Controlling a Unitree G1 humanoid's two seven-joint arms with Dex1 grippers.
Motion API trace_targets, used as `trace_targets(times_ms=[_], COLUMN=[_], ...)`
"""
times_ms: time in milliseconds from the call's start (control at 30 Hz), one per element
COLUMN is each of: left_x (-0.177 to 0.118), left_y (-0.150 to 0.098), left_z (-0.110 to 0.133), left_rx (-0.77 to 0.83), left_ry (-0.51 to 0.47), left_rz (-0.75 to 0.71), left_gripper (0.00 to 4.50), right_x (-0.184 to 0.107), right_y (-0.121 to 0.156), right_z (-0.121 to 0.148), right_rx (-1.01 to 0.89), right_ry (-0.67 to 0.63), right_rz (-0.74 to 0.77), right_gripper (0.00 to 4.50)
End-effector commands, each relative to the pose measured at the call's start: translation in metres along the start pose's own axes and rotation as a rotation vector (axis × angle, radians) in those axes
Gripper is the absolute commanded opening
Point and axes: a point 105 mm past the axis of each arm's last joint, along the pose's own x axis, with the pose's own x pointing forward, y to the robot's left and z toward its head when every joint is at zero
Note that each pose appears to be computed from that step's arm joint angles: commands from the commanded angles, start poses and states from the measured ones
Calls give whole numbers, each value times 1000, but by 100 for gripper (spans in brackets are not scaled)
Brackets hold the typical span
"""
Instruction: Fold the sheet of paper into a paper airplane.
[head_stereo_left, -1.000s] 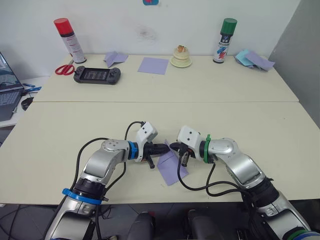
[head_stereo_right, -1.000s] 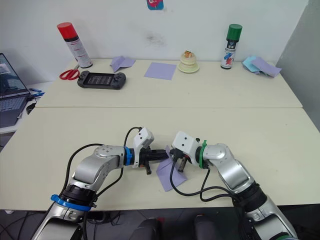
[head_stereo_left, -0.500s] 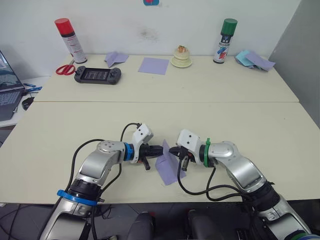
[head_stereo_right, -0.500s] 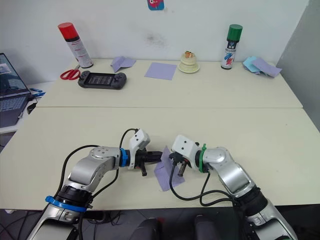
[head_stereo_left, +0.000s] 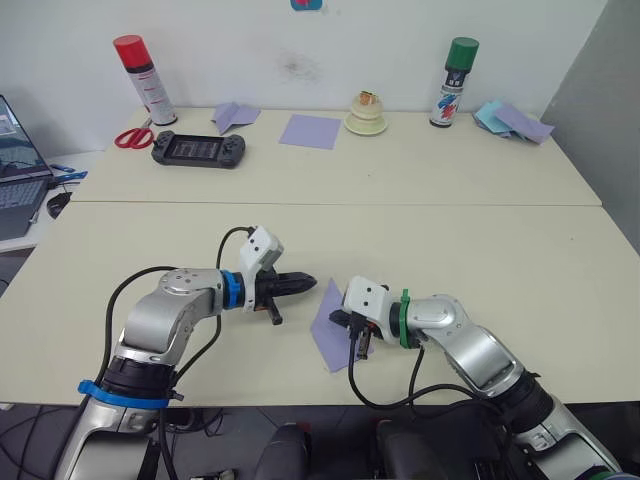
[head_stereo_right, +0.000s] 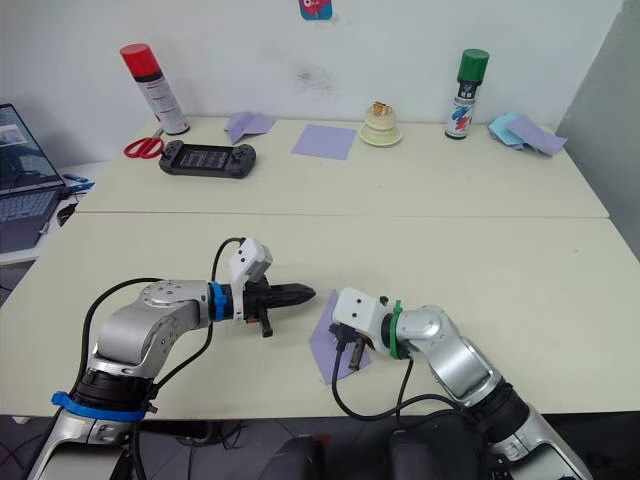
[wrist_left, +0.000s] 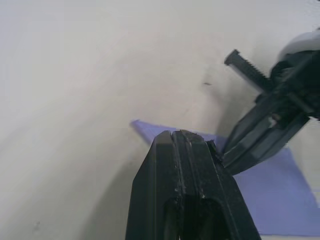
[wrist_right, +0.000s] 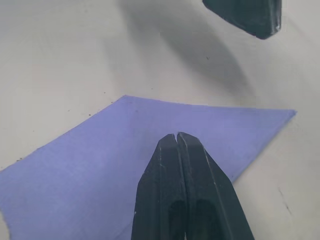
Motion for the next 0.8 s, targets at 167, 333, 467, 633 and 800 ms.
trace_targets(times_ms=[167, 333, 467, 633, 800], left_x=[19, 23, 22, 23, 24], left_y=[-4, -4, -3, 0, 1], left_z=[-26, -36, -34, -26, -20], left_rx=[53, 75, 79, 91, 96], left_ry=[70, 100, 94, 78, 64], left_rz=[12, 0, 2, 4, -1], left_gripper=[6, 6, 6, 6, 6], right_x=[-22, -43, -56, -64, -60], right_y=[-14, -23, -16, -2, 11], right_z=[16, 10, -15, -33, -36], right_rx=[-38, -17, 10, 34, 50], right_ry=[-71, -61, 31, 127, 147], right_rz=[-52, -95, -58, 38, 128], right_gripper=[0, 0, 0, 0, 0])
